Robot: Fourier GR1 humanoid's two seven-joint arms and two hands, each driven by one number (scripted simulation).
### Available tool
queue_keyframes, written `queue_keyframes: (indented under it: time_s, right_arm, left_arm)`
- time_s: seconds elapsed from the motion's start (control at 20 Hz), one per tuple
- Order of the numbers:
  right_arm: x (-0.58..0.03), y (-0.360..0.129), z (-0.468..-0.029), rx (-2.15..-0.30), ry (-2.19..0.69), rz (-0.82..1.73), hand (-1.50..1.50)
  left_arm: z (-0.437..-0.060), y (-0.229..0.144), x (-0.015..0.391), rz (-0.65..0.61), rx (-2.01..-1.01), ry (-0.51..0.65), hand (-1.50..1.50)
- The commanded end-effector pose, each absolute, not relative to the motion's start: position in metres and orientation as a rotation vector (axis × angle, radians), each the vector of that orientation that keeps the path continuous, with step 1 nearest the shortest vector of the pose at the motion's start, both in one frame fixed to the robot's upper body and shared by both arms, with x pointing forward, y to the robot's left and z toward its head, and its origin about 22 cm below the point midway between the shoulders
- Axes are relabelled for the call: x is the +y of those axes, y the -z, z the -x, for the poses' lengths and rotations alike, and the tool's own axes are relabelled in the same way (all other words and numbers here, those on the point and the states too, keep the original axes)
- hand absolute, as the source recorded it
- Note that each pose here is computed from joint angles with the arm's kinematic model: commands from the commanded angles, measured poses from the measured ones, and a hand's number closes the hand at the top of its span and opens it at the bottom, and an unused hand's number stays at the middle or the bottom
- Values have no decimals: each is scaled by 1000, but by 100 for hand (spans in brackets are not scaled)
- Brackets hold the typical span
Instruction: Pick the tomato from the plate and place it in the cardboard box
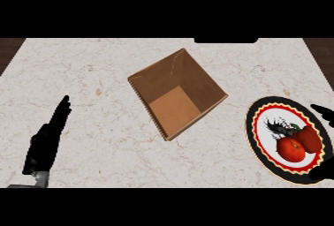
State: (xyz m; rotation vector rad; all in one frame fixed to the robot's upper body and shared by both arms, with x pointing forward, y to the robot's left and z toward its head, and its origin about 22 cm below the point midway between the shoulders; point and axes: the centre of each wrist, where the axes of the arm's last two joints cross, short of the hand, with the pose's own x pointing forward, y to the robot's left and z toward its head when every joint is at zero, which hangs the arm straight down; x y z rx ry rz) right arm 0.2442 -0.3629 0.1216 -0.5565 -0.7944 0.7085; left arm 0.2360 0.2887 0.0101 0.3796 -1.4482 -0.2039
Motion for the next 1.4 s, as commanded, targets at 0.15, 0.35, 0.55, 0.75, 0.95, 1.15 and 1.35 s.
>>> queue_keyframes:
  time_s: [0.15,0.35,0.55,0.75,0.95,1.15,1.35]
  right_arm:
    - [-353,-110,-239,-716,-701,591,-150]
    - [-347,-110,-224,-686,-716,581,-150]
    - [-348,-105,-236,-669,-716,587,-150]
    - [-349,-84,-235,-658,-721,579,-150]
    - [-352,-63,-233,-690,-713,580,-150]
    - [-335,-68,-260,-684,-709,585,-150]
    - [-332,-74,-251,-681,-697,582,-150]
  left_arm:
    - [-228,-20,296,-392,-1449,201,0]
    - [-242,-22,308,-383,-1455,205,0]
    - [-226,8,278,-367,-1446,205,0]
    - [-241,1,289,-370,-1452,182,0]
    - [-239,-19,290,-376,-1451,194,0]
    - [-242,-32,287,-396,-1448,198,0]
    - [-237,7,275,-384,-1444,195,0]
